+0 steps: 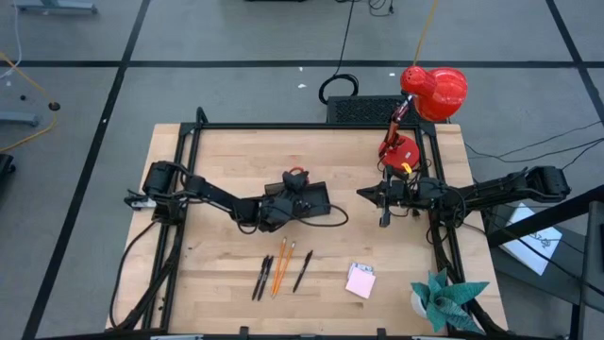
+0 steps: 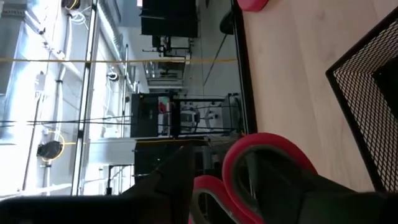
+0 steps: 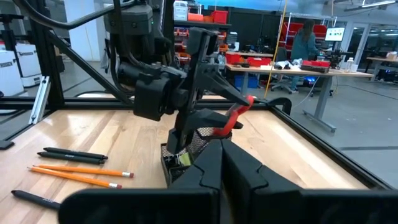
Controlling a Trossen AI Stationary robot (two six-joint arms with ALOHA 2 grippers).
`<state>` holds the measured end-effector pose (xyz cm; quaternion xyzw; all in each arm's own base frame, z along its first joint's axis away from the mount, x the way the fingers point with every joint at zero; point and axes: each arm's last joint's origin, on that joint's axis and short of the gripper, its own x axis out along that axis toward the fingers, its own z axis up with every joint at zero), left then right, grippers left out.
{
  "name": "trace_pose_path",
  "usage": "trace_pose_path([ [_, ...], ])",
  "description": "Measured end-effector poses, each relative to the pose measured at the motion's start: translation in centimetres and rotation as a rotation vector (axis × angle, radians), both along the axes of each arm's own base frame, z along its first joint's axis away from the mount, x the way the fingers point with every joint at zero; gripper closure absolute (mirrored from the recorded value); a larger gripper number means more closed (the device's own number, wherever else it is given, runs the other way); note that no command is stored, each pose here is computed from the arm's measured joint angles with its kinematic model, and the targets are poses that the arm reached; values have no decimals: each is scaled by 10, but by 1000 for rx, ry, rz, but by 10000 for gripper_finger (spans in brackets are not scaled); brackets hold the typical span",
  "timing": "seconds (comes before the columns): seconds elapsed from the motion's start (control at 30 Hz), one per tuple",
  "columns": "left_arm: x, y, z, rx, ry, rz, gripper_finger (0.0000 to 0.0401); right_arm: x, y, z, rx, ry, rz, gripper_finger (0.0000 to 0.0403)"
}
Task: Pick and place office supplies into organizer
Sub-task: Put the red scissors into the desk organizer
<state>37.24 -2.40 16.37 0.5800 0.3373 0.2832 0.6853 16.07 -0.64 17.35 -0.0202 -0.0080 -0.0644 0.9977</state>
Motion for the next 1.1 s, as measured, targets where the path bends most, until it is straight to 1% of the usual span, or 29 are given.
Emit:
trace_pose_path([
  [0.13, 0, -3, 3, 21, -2, -6, 232, 0, 0, 0, 0, 0, 0, 403],
  [0.33, 1, -7, 15, 59, -85, 0, 219, 0, 0, 0, 0, 0, 0, 403],
  [0.5, 1, -7, 16, 61, -88, 38, 207, 0, 0, 0, 0, 0, 0, 403],
  [0.67, 0, -6, 11, 25, -88, 41, 194, 0, 0, 0, 1, 0, 0, 403],
  [0.8, -1, -6, 6, -6, -85, 48, 174, 0, 0, 0, 2, 0, 0, 403],
  [0.93, -2, -7, 6, -34, -131, 86, 148, 0, 0, 0, 2, 0, 0, 403],
  [1.0, -3, -7, 6, -27, -137, 122, 136, 0, 0, 0, 1, 0, 0, 403],
  [1.1, -4, -10, 7, 11, -105, 163, 119, 0, 0, 0, 0, 0, 1, 403],
])
